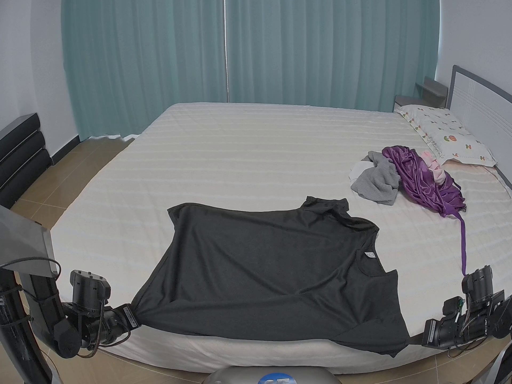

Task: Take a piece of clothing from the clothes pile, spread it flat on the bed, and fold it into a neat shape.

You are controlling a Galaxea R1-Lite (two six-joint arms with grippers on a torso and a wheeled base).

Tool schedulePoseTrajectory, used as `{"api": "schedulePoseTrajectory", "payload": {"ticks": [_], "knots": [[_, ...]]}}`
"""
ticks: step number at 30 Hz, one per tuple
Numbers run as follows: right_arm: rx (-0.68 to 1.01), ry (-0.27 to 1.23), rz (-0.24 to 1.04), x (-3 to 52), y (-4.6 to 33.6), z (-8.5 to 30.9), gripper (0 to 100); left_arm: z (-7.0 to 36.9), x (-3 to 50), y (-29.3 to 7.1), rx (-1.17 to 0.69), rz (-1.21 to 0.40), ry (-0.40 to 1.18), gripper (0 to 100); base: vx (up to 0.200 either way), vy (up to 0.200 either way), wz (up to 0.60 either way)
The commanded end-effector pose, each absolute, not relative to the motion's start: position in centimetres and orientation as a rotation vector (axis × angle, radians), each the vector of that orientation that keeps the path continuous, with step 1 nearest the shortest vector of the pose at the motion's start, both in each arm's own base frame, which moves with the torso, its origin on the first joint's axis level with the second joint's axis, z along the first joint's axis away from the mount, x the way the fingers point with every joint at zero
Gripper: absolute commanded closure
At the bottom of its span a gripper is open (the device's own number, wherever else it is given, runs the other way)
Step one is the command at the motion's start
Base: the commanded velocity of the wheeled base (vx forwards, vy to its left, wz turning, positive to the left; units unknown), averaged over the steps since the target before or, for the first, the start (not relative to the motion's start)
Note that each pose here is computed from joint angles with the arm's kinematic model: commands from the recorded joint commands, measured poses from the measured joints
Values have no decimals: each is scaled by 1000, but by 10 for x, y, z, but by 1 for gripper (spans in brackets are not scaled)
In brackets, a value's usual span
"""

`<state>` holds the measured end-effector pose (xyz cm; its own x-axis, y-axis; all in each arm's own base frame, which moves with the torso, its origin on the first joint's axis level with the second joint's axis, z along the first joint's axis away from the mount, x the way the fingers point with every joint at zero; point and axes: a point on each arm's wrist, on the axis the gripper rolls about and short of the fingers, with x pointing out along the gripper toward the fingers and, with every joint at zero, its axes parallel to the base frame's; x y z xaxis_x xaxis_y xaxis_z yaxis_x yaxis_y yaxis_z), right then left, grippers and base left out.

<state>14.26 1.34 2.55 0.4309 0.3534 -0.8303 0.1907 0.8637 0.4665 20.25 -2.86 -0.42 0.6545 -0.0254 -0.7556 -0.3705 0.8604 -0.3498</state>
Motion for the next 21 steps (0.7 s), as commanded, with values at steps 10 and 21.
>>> {"api": "schedulePoseTrajectory", "payload": {"ticks": [10, 21], "knots": [[506, 1222, 128, 157, 15, 11, 0, -11, 198, -32, -494, 199, 883, 100, 0, 0, 0], [535, 1129, 131, 213, 12, 10, 0, -12, 197, -32, -492, 200, 893, 100, 0, 0, 0]]}}
